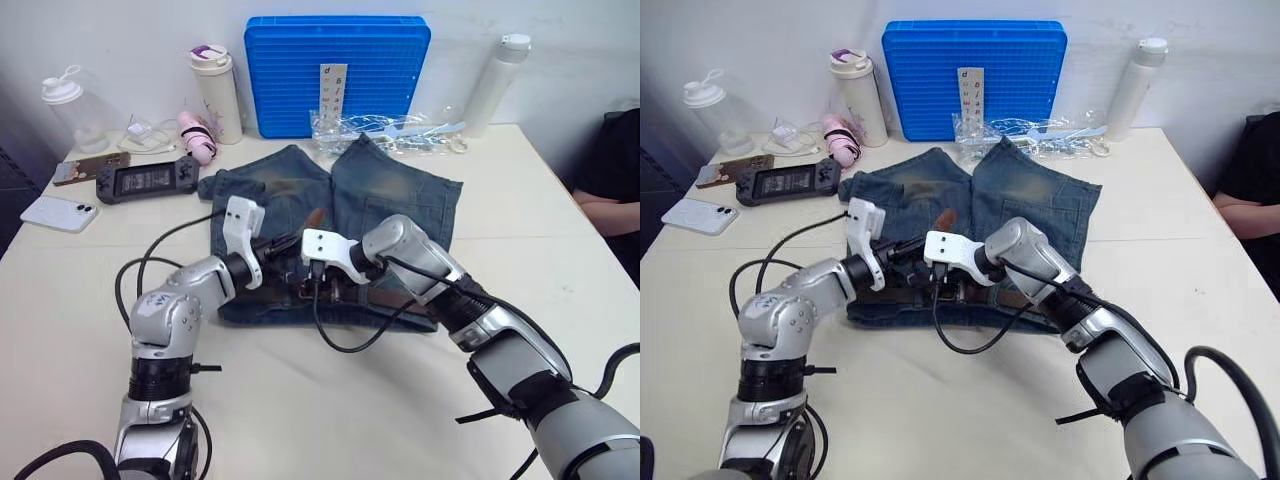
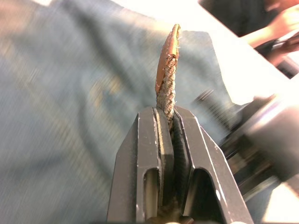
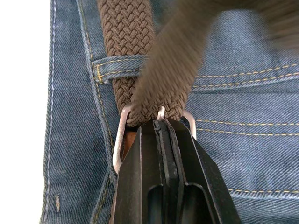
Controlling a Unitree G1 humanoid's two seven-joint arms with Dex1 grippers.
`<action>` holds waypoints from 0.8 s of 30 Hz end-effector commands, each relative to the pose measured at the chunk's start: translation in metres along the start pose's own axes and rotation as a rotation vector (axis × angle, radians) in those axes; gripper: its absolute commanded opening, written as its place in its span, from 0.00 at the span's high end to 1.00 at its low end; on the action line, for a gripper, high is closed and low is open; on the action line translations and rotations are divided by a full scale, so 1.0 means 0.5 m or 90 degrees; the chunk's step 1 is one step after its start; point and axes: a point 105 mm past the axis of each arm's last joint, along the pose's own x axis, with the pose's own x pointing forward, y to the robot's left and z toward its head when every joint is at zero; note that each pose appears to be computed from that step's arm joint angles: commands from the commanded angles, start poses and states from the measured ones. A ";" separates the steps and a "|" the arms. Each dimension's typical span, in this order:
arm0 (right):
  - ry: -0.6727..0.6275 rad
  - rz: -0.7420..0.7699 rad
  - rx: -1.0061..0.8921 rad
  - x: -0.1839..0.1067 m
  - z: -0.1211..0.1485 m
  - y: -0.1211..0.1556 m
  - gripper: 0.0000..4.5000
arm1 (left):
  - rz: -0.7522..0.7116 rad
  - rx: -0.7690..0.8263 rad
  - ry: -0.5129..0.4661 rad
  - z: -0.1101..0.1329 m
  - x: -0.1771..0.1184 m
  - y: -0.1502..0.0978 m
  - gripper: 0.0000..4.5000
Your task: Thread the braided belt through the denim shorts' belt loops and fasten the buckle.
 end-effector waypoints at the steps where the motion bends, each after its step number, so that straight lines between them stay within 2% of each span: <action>1: 0.172 0.083 0.081 0.071 -0.166 0.083 0.99 | -0.095 0.021 -0.134 0.123 -0.005 -0.043 1.00; 4: 0.173 0.096 0.079 0.074 -0.172 0.095 0.99 | -0.188 0.004 -0.172 0.178 0.012 -0.082 1.00; 8: 0.175 0.119 0.072 0.078 -0.180 0.114 0.99 | -0.264 -0.007 -0.179 0.216 0.047 -0.113 1.00; 12: 0.180 0.156 0.065 0.080 -0.192 0.148 0.99 | -0.351 -0.020 -0.202 0.273 0.111 -0.168 1.00; 17: 0.180 0.170 0.068 0.082 -0.197 0.167 0.99 | -0.430 -0.029 -0.221 0.313 0.153 -0.226 1.00; 20: 0.180 0.167 0.071 0.082 -0.199 0.169 0.99 | -0.444 -0.016 -0.188 0.300 0.176 -0.249 1.00; 23: 0.170 0.152 0.074 0.079 -0.196 0.162 0.99 | -0.406 0.020 -0.129 0.257 0.189 -0.232 1.00; 24: 0.143 0.136 0.073 0.077 -0.184 0.153 0.99 | -0.380 0.040 -0.101 0.234 0.190 -0.215 1.00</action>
